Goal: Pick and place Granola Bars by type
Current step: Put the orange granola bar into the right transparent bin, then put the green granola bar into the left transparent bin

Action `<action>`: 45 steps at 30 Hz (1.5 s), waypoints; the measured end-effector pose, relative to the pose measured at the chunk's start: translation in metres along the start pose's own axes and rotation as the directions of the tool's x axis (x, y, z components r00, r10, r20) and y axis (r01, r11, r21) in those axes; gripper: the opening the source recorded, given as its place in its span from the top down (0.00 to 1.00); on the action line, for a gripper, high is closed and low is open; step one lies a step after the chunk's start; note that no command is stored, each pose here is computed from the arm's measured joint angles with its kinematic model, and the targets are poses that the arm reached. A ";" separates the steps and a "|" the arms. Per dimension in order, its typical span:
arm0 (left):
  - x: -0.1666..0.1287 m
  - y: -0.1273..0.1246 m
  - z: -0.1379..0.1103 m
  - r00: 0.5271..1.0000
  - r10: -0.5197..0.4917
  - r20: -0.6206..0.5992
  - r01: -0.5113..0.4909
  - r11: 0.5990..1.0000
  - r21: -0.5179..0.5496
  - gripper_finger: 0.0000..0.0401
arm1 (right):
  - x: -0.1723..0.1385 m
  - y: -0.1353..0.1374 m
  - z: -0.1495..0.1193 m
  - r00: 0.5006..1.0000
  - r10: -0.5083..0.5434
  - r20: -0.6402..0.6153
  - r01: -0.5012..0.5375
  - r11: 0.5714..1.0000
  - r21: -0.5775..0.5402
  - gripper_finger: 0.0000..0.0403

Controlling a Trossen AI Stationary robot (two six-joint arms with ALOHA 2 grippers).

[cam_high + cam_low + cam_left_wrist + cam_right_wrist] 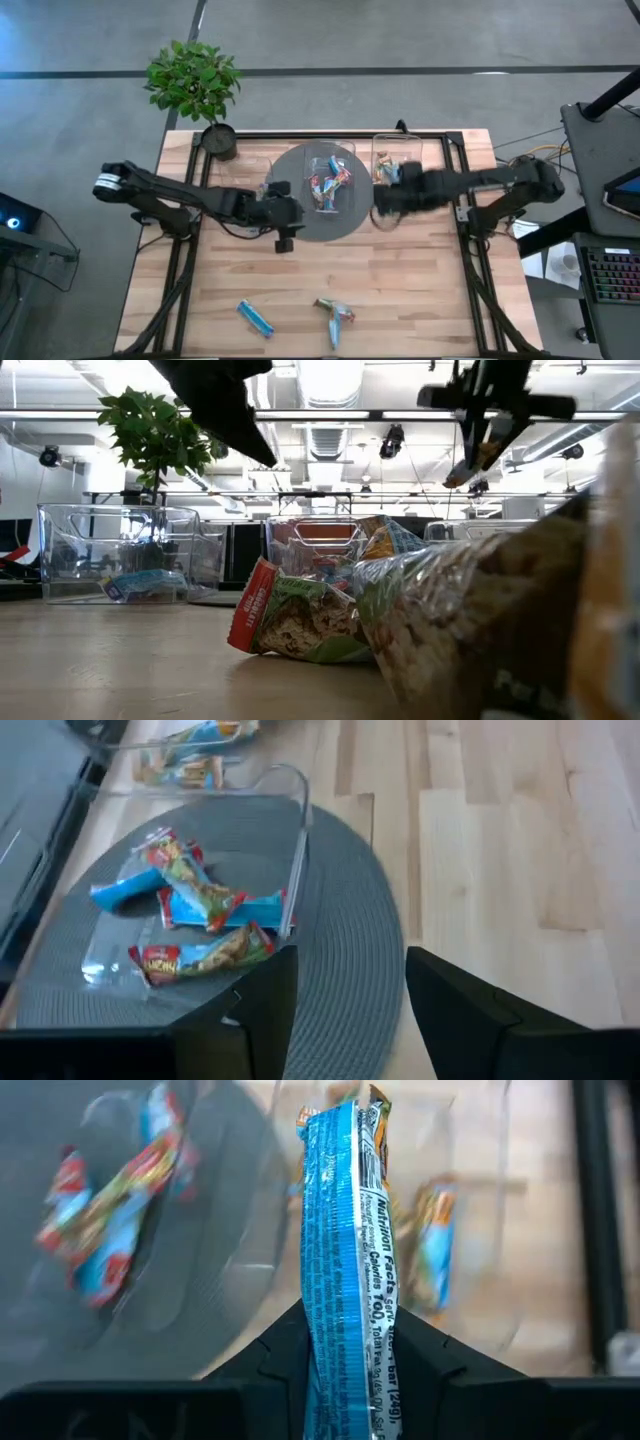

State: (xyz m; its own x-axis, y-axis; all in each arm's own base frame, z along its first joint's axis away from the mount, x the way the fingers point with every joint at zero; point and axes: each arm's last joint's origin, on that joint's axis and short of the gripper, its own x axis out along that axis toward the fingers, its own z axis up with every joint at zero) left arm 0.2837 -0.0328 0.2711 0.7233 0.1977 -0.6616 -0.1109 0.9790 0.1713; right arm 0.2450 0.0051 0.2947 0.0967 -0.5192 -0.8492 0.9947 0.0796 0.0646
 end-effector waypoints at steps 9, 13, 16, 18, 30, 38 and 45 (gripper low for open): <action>-0.024 0.008 -0.033 0.999 -0.016 -0.041 0.007 0.978 -0.210 0.57 | 0.063 -0.005 0.048 0.991 0.002 -0.136 -0.022 0.989 -0.146 0.74; -0.037 0.011 -0.049 0.999 -0.031 -0.044 0.018 0.959 -0.282 0.57 | 0.086 -0.008 0.046 0.984 -0.053 -0.168 0.022 0.983 -0.180 0.63; -0.046 0.013 -0.061 0.999 -0.043 -0.033 0.030 0.941 -0.336 0.57 | 0.093 -0.009 0.042 0.982 -0.073 -0.175 0.042 0.983 -0.177 0.52; -0.052 0.015 -0.068 0.998 -0.061 -0.022 0.049 0.930 -0.365 0.57 | 0.094 -0.009 0.040 0.982 -0.071 -0.175 0.042 0.986 -0.164 0.45; -0.071 -0.020 -0.124 0.832 -0.544 -0.112 0.512 0.829 -0.224 0.57 | 0.020 0.051 -0.022 0.908 0.361 -0.211 -0.418 0.796 -0.438 0.27; -0.083 -0.073 -0.164 0.767 -0.584 -0.266 0.627 0.770 0.119 0.58 | -0.015 0.074 -0.092 0.864 0.407 -0.297 -0.504 0.702 -0.503 0.27; -0.080 -0.095 -0.174 0.838 -0.507 -0.199 0.542 0.815 0.207 0.58 | -0.005 0.099 -0.135 0.880 0.351 -0.320 -0.471 0.735 -0.488 0.27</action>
State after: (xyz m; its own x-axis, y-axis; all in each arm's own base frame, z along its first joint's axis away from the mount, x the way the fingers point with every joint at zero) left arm 0.1176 -0.1332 0.1802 0.5272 -0.3210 -0.7868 0.4425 0.8942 -0.0683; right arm 0.3385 0.1303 0.2346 0.4237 -0.1565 -0.8922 0.6688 0.7183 0.1917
